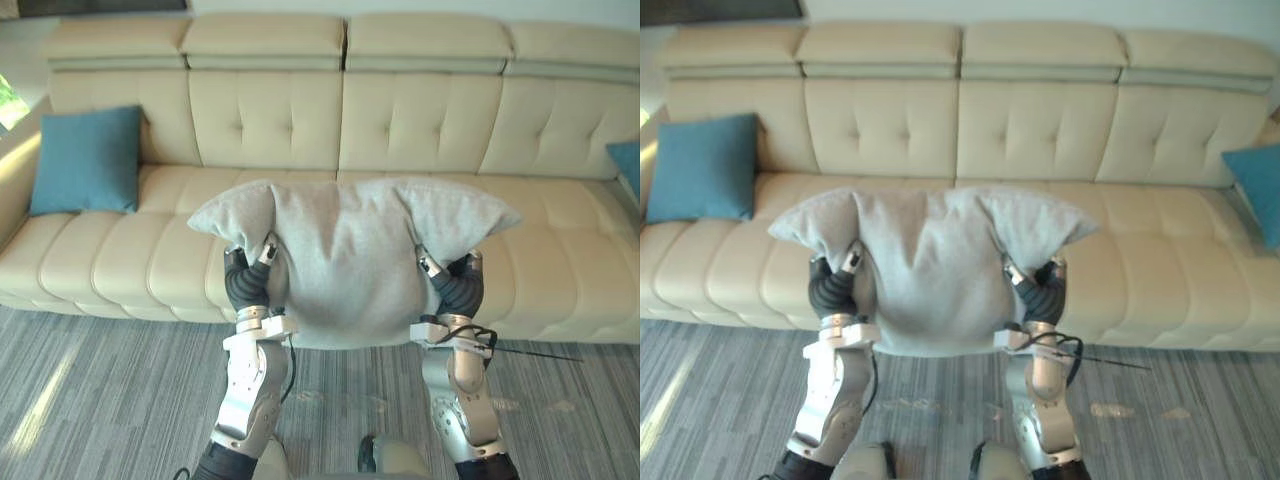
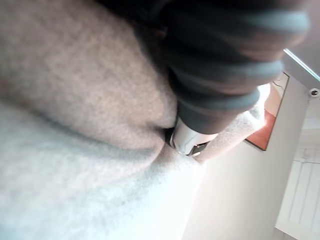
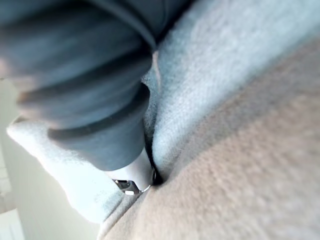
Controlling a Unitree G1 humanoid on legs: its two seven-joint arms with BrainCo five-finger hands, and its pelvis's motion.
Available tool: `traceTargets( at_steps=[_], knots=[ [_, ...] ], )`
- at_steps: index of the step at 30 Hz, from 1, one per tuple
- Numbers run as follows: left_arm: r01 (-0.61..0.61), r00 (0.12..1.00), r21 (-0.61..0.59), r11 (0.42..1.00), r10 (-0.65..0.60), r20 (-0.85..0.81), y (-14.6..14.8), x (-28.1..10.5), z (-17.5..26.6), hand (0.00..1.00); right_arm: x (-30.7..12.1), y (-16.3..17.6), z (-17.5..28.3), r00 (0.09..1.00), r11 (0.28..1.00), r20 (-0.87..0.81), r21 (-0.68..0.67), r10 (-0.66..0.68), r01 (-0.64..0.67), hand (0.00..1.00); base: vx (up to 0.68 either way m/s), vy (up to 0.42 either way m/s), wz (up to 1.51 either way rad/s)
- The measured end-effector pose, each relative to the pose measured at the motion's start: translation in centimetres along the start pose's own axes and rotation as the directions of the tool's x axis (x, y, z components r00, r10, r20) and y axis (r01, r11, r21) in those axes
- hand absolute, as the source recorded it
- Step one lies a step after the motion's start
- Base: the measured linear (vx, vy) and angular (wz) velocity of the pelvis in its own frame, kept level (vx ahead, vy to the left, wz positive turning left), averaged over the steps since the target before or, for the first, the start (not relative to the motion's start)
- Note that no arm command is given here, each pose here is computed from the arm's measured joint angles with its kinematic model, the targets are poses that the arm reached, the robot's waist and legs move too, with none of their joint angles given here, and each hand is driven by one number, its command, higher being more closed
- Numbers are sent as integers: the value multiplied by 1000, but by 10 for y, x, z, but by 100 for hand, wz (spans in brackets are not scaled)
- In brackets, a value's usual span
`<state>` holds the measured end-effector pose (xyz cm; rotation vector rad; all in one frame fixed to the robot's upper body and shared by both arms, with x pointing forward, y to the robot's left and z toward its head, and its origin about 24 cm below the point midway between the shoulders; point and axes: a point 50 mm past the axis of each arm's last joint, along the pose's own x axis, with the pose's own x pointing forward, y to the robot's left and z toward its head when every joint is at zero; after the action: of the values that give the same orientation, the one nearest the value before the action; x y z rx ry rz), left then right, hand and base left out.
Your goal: Pick up cushions and gather them together orderly.
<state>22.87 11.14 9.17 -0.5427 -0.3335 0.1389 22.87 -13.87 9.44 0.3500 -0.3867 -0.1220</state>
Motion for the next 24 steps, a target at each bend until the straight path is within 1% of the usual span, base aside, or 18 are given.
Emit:
traceTargets(
  at_steps=[5,8,9,10,12,14,17,21,24],
  knots=[
    [9,999,7,1000,-9,-30,-1,-4,-4,100,3,3,8,999,1000,45,14,12,-12,100,82,57,11],
    [5,998,32,999,-3,-65,3,-6,-11,100,7,4,7,999,1000,48,4,16,-16,100,174,203,-5],
    [-10,996,44,999,14,-87,7,-10,-15,100,10,3,1,999,999,33,-43,30,-29,100,260,292,-32],
    [-13,995,51,999,17,-93,9,-10,-16,100,11,2,-1,999,998,24,-54,31,-30,100,336,388,-43],
    [-29,990,88,996,40,-133,18,-16,-22,100,8,-3,-14,999,996,-47,-90,21,-25,100,352,319,-37],
    [-25,990,98,995,38,-134,20,-16,-22,100,8,-2,-17,997,995,-69,-99,25,-32,100,412,286,-32],
    [-27,986,114,993,45,-161,22,-17,-25,100,5,-7,-29,993,988,-114,-154,14,-31,100,412,291,-28],
    [-18,983,135,991,43,-177,23,-17,-27,100,-4,-17,-52,972,975,-236,-219,-26,-27,100,367,83,-26],
    [10,988,126,992,10,-151,18,-12,-24,100,-4,-18,-54,969,969,-244,-243,-22,-39,100,304,-81,-6]
  ],
)
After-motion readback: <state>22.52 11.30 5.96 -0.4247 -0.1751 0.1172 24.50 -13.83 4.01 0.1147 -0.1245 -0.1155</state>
